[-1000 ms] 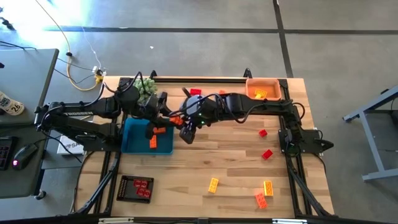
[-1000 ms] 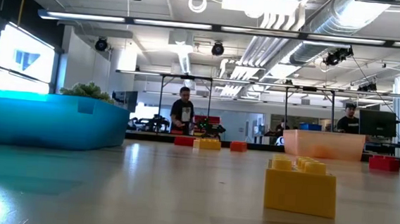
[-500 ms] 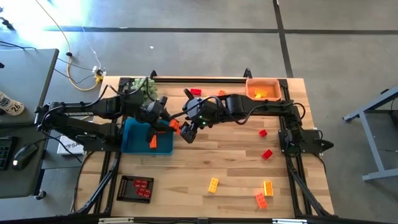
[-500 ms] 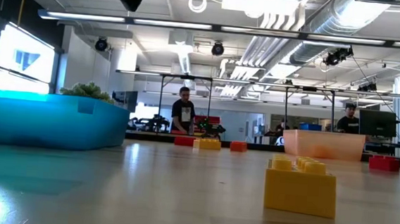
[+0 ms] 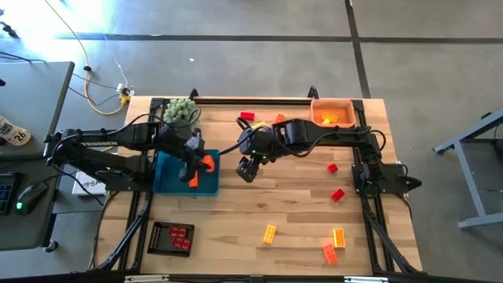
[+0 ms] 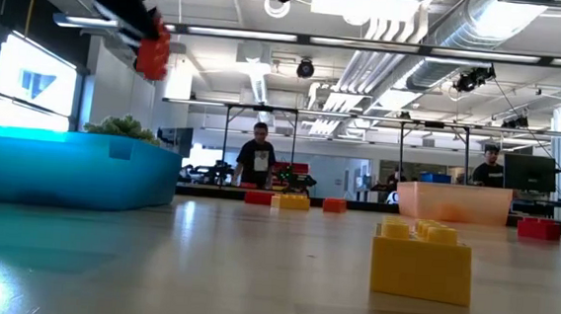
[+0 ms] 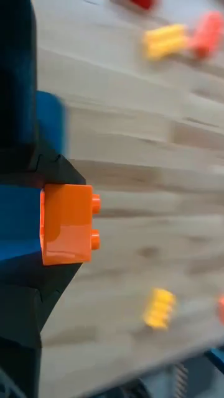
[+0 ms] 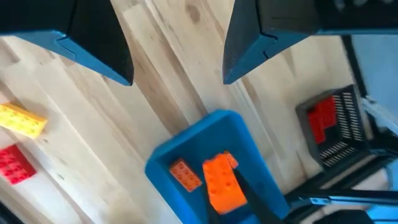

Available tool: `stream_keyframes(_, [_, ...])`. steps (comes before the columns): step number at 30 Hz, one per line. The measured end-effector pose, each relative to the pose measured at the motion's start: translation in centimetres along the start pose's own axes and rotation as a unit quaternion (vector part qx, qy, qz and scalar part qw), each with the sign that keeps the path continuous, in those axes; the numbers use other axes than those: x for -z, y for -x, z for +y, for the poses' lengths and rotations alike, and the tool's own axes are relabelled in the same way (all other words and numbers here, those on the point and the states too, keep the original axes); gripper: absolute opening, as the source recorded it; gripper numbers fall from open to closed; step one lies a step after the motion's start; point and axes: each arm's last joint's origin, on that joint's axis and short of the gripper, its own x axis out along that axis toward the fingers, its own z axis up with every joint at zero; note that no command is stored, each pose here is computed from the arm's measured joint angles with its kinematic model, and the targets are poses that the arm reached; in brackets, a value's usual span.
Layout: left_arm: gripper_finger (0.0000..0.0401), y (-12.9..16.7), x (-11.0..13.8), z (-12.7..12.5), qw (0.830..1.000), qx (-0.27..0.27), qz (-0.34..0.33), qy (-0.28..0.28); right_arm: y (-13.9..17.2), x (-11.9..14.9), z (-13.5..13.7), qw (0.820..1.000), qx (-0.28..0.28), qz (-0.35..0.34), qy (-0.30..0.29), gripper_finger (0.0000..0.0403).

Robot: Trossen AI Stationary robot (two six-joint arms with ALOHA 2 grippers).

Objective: Sort & place blocks by color
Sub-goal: Put the orange game piece into the blue bin

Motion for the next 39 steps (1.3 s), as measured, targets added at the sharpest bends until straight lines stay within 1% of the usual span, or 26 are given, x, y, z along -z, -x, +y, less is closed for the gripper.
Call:
stream_keyframes(3, [0.0107, 0.1, 1.3, 0.0, 0.997, -0.024, 0.066, 0.008, 0.0, 0.0, -0.4, 1.000, 0.017, 0.003, 0.013, 0.0234])
stream_keyframes(8, [0.0107, 0.4, 2.9, -0.2, 0.987, -0.043, 0.152, 0.038, -0.1, -0.2, -1.2, 0.999, 0.029, 0.012, 0.038, 0.0234])
stream_keyframes(14, [0.0107, 0.7, 3.8, -0.4, 0.976, -0.054, 0.198, 0.073, -0.3, -0.8, -2.2, 0.997, 0.038, 0.014, 0.064, 0.0234])
stream_keyframes(18, [0.0107, 0.5, 4.0, -0.3, 0.968, -0.070, 0.214, 0.107, -0.4, -1.3, -3.0, 0.997, 0.044, 0.013, 0.065, 0.0234])
stream_keyframes(20, [0.0107, 0.3, 4.2, -0.3, 0.961, -0.081, 0.235, 0.119, -0.5, -1.5, -3.4, 0.997, 0.047, 0.013, 0.065, 0.0234])
stream_keyframes(24, [0.0117, -0.6, 4.7, -0.1, 0.940, -0.101, 0.291, 0.145, -0.5, -1.6, -4.2, 0.995, 0.058, 0.028, 0.080, 0.0234])
stream_keyframes(30, [0.0124, -2.9, 4.7, 0.3, 0.921, -0.116, 0.341, 0.149, -0.4, -0.8, -5.1, 0.989, 0.086, 0.079, 0.089, 0.0234])
stream_keyframes(34, [0.0127, -4.0, 4.8, 0.5, 0.912, -0.115, 0.370, 0.137, -0.2, -0.2, -5.5, 0.983, 0.116, 0.109, 0.095, 0.0234])
stream_keyframes(37, [0.0128, -4.7, 4.9, 0.6, 0.906, -0.116, 0.384, 0.134, 0.0, 0.2, -5.6, 0.977, 0.143, 0.115, 0.104, 0.0234])
stream_keyframes(39, [0.0129, -4.9, 5.0, 0.6, 0.904, -0.125, 0.388, 0.130, 0.0, 0.1, -5.5, 0.977, 0.150, 0.110, 0.109, 0.0234])
